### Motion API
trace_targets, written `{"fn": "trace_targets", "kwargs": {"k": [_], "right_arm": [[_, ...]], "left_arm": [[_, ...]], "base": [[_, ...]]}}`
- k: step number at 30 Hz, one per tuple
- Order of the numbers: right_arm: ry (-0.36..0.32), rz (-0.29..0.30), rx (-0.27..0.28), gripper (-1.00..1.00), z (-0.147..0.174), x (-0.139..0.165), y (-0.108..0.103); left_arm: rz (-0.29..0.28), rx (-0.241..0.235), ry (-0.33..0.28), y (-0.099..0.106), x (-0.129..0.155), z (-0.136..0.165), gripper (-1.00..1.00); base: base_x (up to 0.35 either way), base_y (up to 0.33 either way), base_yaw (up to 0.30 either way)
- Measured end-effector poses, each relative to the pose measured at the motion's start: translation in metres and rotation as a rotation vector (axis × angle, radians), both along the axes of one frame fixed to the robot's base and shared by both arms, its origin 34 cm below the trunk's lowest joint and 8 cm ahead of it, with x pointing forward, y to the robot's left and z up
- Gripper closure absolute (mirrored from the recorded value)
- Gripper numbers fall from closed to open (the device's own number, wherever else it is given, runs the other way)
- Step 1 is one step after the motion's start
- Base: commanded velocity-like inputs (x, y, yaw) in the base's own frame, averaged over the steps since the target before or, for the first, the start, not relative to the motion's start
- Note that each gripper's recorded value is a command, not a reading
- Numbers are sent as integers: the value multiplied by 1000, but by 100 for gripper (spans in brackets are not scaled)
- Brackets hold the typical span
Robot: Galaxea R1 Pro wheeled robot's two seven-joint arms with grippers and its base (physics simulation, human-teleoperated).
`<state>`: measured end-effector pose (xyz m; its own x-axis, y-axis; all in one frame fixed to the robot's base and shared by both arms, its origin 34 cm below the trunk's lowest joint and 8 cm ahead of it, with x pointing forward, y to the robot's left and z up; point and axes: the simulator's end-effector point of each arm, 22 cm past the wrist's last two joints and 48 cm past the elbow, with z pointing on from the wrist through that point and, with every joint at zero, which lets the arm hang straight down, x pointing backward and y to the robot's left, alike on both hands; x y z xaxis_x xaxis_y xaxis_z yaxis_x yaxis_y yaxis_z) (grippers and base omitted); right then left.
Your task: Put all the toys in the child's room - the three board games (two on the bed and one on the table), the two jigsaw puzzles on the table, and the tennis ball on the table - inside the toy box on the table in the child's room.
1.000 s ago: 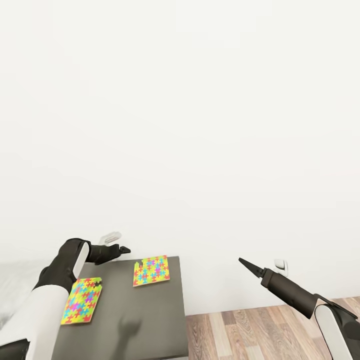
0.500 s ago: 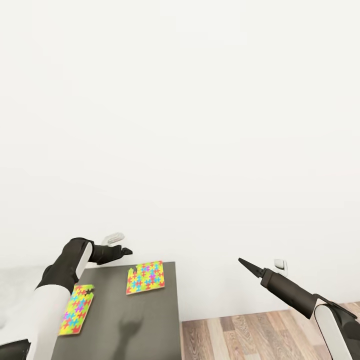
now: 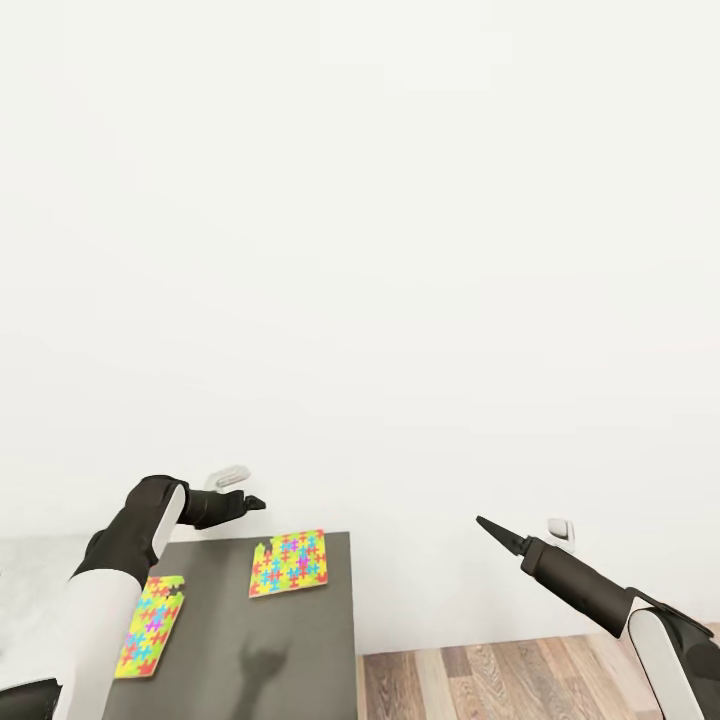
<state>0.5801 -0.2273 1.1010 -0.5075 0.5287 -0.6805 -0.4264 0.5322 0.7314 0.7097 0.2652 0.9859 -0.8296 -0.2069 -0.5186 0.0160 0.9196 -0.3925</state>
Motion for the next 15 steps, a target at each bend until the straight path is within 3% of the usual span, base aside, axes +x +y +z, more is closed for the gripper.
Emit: {"fn": "trace_targets", "kwargs": {"k": [7, 15], "right_arm": [[-3, 1, 0, -100, 1, 0, 0], [-4, 2, -1, -100, 1, 0, 1]], "left_arm": [[0, -1, -2, 0, 0, 1, -100], [0, 1, -2, 0, 0, 1, -100]], "base": [[45, -2, 21], [153, 0, 4]]}}
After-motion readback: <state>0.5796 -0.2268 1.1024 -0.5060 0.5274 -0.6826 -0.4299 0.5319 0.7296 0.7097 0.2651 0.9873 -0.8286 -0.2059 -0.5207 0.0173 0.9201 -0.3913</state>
